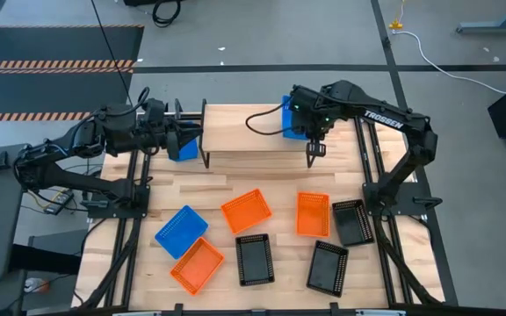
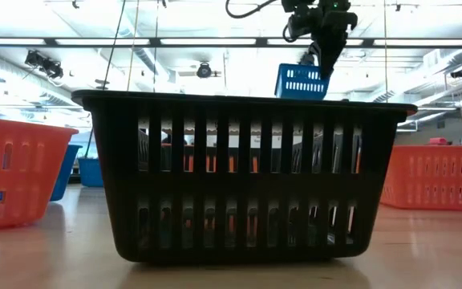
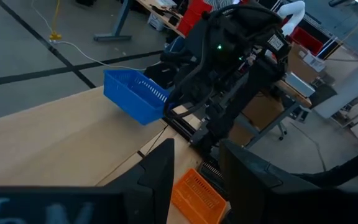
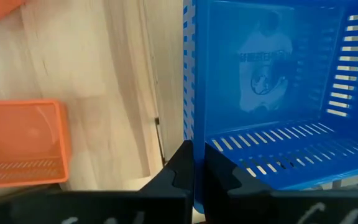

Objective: Stack baskets on shelf by color
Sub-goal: Put the top right blue bin on the shelf, then put the middle orange bin on the shelf

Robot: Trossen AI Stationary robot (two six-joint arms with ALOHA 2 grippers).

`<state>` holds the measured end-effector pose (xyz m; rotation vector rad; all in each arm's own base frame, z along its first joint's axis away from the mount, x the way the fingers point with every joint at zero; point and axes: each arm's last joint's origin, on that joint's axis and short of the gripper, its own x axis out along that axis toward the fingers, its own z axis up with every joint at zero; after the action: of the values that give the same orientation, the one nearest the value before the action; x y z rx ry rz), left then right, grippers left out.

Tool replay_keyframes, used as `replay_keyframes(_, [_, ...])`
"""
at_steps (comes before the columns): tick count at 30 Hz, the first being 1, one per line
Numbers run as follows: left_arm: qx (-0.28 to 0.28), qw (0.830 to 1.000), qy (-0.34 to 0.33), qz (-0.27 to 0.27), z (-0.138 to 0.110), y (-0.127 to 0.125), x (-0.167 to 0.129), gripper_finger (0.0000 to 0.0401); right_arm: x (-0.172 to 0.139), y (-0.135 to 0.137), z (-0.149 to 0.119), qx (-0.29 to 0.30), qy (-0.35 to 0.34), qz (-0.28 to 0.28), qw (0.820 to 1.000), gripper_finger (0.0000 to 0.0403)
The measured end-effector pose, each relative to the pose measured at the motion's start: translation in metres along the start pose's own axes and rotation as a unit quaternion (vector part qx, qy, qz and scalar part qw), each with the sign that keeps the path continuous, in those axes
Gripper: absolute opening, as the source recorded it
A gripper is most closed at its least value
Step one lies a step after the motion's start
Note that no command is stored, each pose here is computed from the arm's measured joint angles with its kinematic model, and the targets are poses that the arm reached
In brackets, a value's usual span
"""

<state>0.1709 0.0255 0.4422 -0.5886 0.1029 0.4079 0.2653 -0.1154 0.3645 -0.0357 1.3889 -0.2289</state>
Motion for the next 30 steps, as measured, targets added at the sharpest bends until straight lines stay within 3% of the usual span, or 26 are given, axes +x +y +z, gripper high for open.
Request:
replay_keyframes(10, [0.002, 1.000, -0.001, 0.001, 0.0002, 0.0002, 0.0000, 0.0133, 0.0001, -0.0003, 0.0014, -0.005, -0.012, 0.015, 1.000, 0.0034])
replay_keyframes(20, [-0.002, 1.000, -0.001, 0.001, 0.0002, 0.0002, 0.0001, 0.0133, 0.0000, -0.0004, 0.0005, 0.033, -0.011, 0.028, 0.999, 0.0066])
replay_keyframes(30, [-0.007, 1.000, 0.004, -0.008, -0.0012, -0.0018, -0.0005, 0.0133, 0.0006, -0.0058, -0.0013, 0.064, -0.003, 0.003, 0.998, 0.0087])
